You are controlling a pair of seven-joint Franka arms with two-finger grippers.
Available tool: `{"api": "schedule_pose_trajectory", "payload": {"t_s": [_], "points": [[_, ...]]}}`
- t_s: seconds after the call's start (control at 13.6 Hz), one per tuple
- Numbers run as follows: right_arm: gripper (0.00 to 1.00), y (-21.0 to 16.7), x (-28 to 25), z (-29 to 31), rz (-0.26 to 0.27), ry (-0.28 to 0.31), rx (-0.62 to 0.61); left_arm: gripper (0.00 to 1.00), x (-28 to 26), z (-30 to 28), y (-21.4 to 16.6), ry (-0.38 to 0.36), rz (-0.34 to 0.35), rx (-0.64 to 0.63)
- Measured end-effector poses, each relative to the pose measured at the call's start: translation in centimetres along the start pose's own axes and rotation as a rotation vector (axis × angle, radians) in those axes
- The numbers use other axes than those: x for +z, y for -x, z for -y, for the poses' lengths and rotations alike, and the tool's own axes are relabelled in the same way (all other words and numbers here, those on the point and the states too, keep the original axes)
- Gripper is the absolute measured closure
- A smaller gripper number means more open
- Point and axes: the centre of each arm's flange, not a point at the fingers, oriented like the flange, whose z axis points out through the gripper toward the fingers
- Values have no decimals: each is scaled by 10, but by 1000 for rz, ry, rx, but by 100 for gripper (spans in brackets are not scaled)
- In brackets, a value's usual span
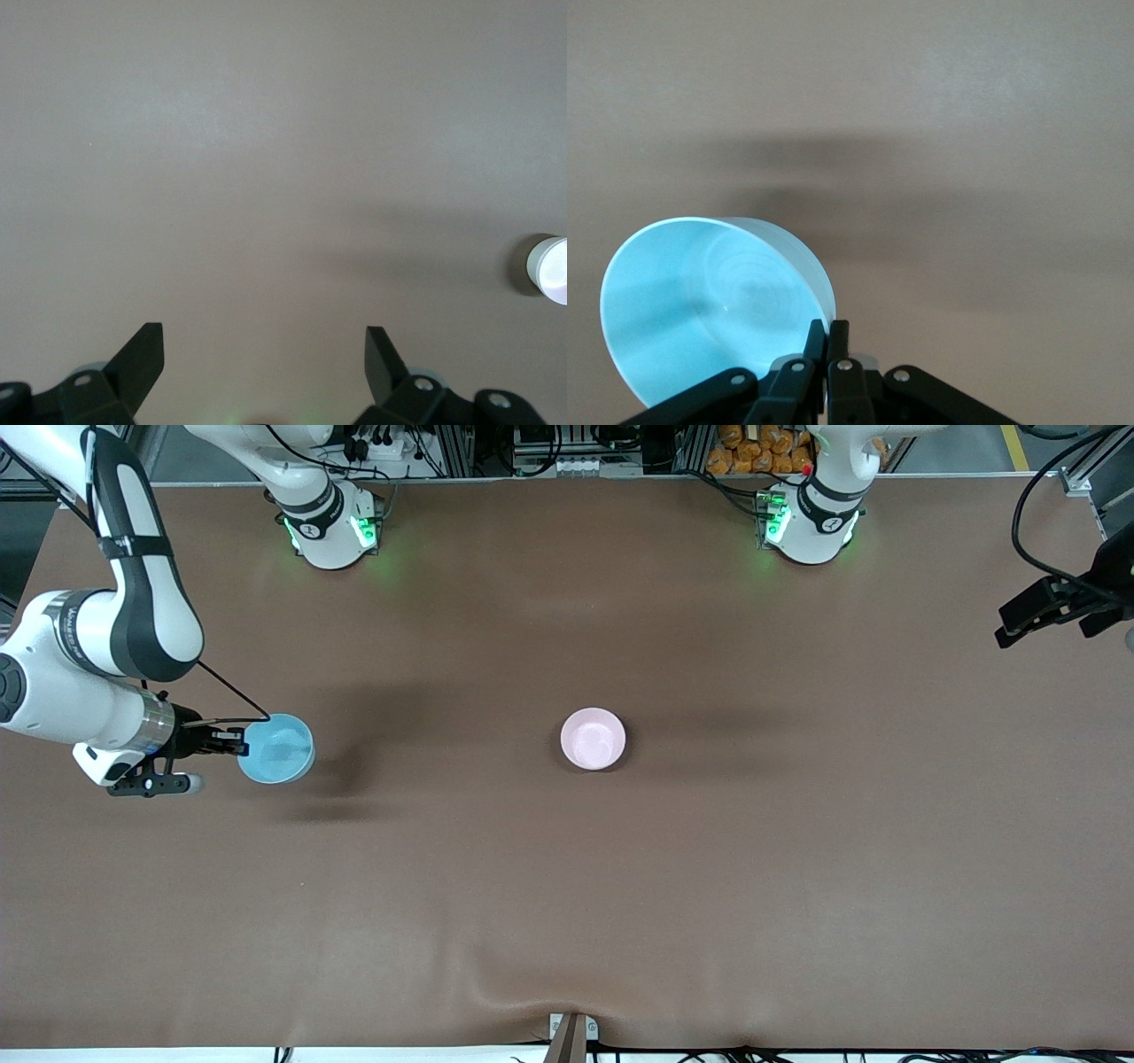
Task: Stack pink and blue bowls on white bowl
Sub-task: 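Lift and carry the blue bowl with the right gripper over the pink bowl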
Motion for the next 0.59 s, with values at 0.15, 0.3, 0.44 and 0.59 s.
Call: {"api": "schedule_pose_trajectory", "payload": {"t_s": [0.15, 0.3, 0.44, 0.59], "points": [[97, -4, -11, 25, -2, 3, 11, 0, 2, 0, -2, 0, 1, 0], [97, -5, -14, 61, -9, 11, 30, 0, 2, 0, -2, 0, 0, -1], [97, -5, -15, 102, -20, 18, 52, 0, 2, 1, -2, 0, 0, -2], [97, -4, -18, 144, -46, 21, 77, 0, 3, 2, -3, 1, -2, -4]]}}
